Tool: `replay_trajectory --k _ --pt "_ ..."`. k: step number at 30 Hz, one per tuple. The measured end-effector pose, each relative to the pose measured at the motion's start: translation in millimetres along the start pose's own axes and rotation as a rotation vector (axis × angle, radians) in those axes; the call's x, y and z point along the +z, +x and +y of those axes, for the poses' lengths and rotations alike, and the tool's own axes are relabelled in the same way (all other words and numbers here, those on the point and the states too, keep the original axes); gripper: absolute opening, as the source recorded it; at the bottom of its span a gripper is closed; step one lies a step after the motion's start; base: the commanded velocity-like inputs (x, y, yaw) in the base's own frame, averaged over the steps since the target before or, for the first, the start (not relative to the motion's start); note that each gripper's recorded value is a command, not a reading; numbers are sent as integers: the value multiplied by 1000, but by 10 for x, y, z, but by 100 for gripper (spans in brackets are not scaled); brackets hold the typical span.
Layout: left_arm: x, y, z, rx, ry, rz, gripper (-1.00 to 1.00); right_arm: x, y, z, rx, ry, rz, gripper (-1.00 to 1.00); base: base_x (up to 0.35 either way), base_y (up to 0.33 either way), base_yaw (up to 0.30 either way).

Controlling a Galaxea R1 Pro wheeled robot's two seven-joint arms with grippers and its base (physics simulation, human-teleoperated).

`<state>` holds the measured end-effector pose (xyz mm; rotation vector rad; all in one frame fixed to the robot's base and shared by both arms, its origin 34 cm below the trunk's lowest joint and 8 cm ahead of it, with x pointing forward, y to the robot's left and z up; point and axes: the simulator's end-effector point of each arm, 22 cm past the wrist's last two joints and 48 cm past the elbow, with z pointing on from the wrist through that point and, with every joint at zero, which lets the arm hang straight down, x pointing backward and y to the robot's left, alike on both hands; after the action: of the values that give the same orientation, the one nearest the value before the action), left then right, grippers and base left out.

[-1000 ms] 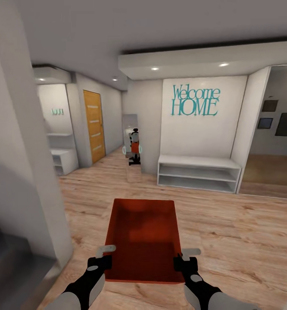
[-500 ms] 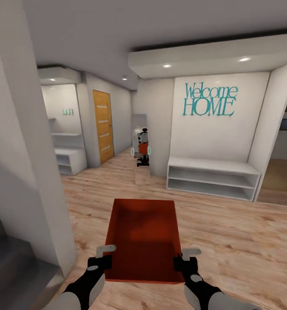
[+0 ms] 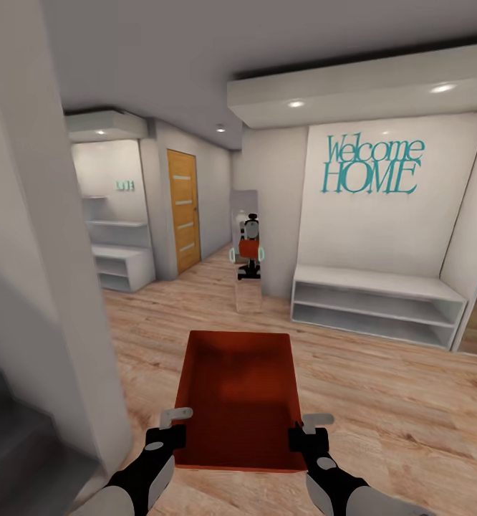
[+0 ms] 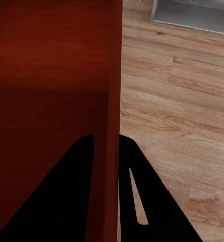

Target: Move the two storage containers from the living room to the garage. In the garage, place one container on the floor and stack the other container on top of it (either order is fine).

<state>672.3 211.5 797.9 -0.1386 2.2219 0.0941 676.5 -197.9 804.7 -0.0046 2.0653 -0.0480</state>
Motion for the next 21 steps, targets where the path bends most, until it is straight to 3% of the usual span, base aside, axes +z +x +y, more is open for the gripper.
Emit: replay_trajectory --k 21 --pt "0 -3 0 1 0 0 -100 0 0 0 1 0 0 -100 322 0 0"
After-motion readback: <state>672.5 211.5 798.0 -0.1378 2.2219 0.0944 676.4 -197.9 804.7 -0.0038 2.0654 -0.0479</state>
